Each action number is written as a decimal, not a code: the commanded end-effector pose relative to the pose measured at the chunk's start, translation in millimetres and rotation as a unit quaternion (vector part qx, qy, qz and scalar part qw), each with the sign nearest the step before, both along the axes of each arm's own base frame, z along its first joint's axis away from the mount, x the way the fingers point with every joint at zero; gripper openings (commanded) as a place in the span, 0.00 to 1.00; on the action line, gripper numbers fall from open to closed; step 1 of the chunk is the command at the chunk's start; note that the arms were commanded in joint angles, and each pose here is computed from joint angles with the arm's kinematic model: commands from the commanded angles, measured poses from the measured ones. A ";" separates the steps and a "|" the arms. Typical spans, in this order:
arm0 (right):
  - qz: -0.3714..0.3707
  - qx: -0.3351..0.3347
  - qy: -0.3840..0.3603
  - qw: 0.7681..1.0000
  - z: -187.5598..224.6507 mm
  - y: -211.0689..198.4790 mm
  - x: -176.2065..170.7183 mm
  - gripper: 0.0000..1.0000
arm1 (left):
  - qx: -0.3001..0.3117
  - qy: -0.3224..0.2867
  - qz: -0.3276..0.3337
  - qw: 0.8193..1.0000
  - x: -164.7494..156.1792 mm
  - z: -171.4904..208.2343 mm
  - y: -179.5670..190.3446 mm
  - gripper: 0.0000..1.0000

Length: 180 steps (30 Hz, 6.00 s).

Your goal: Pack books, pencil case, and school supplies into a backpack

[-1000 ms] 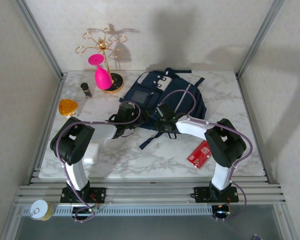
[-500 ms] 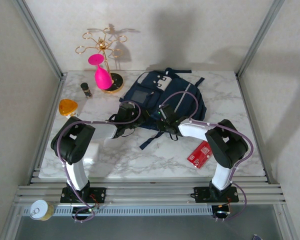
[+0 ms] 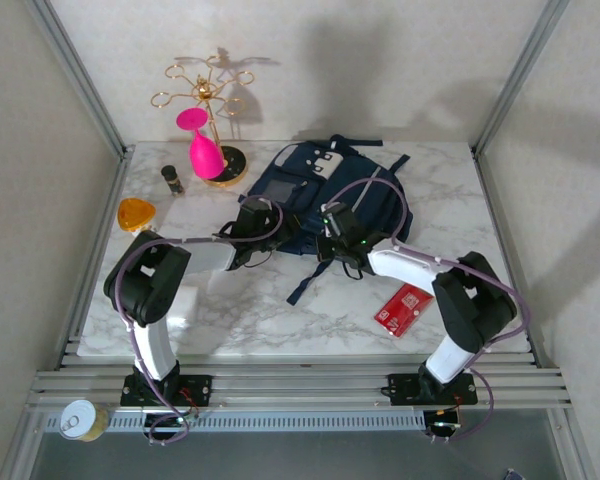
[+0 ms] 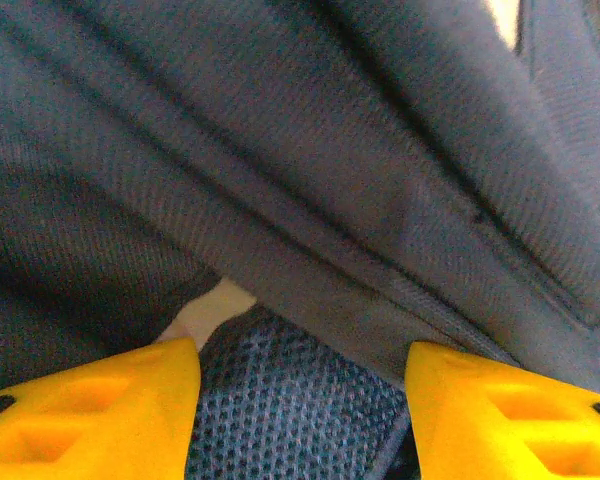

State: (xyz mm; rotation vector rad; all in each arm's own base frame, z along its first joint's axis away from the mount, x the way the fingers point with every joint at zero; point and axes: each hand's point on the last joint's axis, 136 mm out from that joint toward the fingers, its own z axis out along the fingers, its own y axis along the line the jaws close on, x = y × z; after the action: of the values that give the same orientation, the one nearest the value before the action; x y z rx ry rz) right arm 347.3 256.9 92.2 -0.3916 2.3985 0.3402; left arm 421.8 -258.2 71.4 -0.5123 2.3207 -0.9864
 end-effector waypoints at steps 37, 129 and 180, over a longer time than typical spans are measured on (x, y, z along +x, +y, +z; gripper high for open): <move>-0.050 -0.023 0.066 0.996 11.3 -67.8 -75.7 0.00 | -0.013 -0.030 0.159 0.987 -19.6 38.1 46.9 0.00; 0.116 -0.010 -0.047 0.992 43.5 12.0 -102.0 0.00 | -0.071 0.051 0.313 0.946 -121.2 43.6 119.4 0.00; 0.047 0.282 0.135 0.949 79.1 114.0 -51.2 0.75 | -0.106 0.046 0.219 0.969 -138.9 78.7 108.7 0.48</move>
State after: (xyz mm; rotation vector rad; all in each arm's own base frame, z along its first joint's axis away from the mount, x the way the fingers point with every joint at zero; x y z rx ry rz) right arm 288.3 345.9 129.7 -0.1689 2.5233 1.0101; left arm 276.0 -140.0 133.7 -1.0718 2.1442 -0.9452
